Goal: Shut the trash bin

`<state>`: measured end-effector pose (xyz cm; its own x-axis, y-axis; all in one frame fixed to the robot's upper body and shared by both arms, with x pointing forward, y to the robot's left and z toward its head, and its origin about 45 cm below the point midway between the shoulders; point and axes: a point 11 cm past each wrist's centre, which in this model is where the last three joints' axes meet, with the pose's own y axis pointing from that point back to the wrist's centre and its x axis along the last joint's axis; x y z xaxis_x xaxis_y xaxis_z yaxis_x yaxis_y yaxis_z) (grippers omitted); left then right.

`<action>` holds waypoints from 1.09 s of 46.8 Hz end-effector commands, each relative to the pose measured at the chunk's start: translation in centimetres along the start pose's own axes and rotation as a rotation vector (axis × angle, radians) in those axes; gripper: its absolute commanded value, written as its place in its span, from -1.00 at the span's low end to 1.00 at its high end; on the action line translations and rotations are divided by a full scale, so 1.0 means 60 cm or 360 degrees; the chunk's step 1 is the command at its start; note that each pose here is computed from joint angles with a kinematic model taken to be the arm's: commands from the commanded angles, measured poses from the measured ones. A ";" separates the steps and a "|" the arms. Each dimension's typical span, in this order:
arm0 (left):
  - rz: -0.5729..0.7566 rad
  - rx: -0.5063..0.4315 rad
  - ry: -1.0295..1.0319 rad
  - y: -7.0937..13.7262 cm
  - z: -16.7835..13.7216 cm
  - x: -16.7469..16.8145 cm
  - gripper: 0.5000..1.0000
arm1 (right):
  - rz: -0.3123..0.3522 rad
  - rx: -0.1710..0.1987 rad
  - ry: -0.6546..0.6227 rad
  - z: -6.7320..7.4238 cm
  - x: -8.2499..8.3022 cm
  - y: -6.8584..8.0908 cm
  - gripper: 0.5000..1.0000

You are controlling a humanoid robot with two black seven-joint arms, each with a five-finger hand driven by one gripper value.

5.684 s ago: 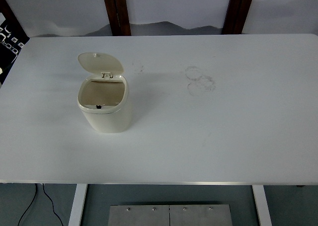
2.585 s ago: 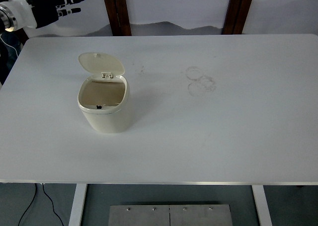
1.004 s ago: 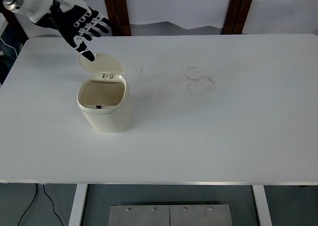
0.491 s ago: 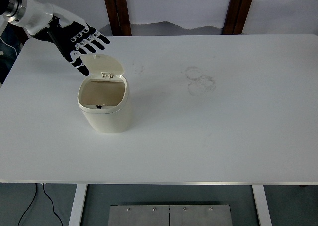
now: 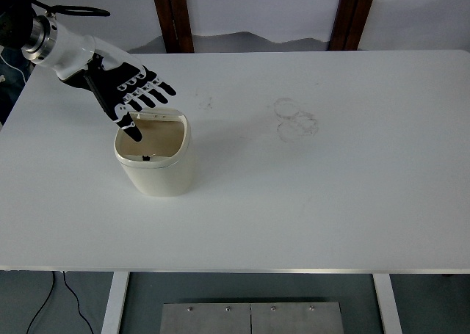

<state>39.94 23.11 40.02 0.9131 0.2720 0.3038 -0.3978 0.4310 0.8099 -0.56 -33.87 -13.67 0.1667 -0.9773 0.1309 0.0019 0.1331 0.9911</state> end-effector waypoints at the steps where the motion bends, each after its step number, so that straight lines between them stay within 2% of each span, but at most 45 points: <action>1: -0.0027 -0.0001 0.0006 -0.006 -0.003 -0.008 1.00 | 0.0000 0.0000 0.0000 0.000 0.000 0.000 0.98; 51: -0.0083 0.0052 0.0136 -0.044 -0.061 -0.029 1.00 | 0.0000 0.0000 0.0000 0.000 0.000 0.000 0.98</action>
<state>39.09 24.62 35.63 0.9212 0.3218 0.2187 -0.3457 0.4193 0.8394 -0.57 -33.88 -13.66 0.1666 -0.9772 0.1317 0.0019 0.1339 0.9910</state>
